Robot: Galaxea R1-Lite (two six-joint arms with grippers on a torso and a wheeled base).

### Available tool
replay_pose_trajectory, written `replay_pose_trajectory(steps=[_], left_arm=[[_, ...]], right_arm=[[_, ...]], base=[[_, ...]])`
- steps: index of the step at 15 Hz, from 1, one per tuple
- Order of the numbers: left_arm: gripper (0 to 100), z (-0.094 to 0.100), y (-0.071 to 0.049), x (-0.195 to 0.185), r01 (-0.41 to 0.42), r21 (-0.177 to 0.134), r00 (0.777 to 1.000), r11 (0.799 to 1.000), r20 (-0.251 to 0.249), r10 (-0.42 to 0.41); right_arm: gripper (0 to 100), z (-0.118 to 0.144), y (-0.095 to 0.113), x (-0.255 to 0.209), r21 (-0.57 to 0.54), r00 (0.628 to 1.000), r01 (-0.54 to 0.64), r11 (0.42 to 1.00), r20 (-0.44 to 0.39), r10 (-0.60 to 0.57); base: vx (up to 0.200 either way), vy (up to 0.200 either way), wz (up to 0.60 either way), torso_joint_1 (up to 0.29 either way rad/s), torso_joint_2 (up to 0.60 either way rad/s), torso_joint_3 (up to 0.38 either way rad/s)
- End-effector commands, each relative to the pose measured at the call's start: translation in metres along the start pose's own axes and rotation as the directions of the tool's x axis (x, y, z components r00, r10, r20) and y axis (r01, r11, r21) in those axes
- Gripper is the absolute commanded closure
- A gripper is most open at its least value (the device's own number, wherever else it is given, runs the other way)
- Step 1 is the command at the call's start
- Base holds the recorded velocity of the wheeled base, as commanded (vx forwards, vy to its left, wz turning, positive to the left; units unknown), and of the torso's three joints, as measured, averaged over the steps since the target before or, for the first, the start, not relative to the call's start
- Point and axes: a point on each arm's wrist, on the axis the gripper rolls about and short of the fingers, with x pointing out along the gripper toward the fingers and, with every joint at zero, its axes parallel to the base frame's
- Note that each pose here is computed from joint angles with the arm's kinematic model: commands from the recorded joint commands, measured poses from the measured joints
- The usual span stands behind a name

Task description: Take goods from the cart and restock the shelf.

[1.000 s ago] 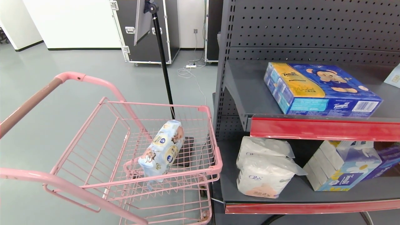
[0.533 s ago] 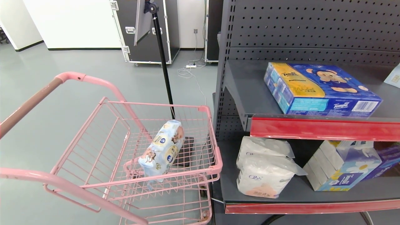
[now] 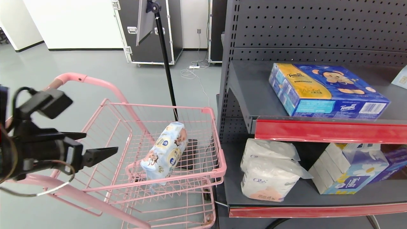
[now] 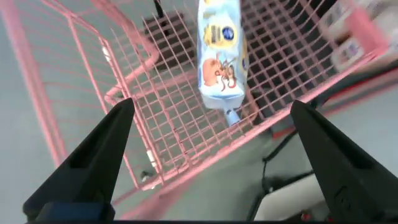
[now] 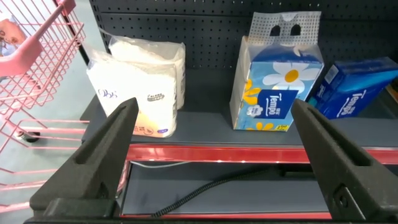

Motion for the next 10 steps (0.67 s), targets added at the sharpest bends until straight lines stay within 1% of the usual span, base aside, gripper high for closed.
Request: replay_pose_trajectory(steps=[1, 2, 3, 6, 9, 10], left_arm=[[0, -0.001, 0.006, 0.089, 0.098, 0.043, 0.97, 0.994, -0.229, -0.086], [0, -0.001, 0.006, 0.089, 0.098, 0.043, 0.97, 0.994, -0.229, -0.086], [0, -0.002, 0.007, 0.106, 0.114, 0.034, 0.955, 0.993, -0.279, -0.1], [0, -0.006, 0.009, 0.126, 0.12, 0.023, 0.943, 0.992, -0.315, -0.107], [0, -0.014, 0.006, 0.144, 0.141, 0.02, 0.925, 0.99, -0.36, -0.124], [0, -0.015, 0.006, 0.147, 0.144, 0.018, 0.922, 0.989, -0.366, -0.128]], right_arm=[[0, 0.0, 0.0, 0.0, -0.001, 1.0, -0.001, 1.0, -0.001, 0.001], [0, 0.0, 0.0, 0.0, -0.001, 1.0, -0.001, 1.0, -0.001, 0.001], [0, 0.0, 0.0, 0.0, 0.002, 1.0, 0.001, 1.0, -0.001, -0.001], [0, 0.0, 0.0, 0.0, 0.002, 1.0, 0.001, 1.0, -0.001, -0.001], [0, 0.0, 0.0, 0.0, 0.004, 1.0, -0.001, 1.0, -0.001, 0.001], [0, 0.0, 0.0, 0.0, 0.004, 1.0, 0.001, 1.0, -0.001, -0.001]], base=[[0.0, 0.0, 0.0, 0.0, 0.0, 0.0], [0.0, 0.0, 0.0, 0.0, 0.0, 0.0], [0.0, 0.0, 0.0, 0.0, 0.0, 0.0], [0.0, 0.0, 0.0, 0.0, 0.0, 0.0], [0.0, 0.0, 0.0, 0.0, 0.0, 0.0], [0.0, 0.0, 0.0, 0.0, 0.0, 0.0]])
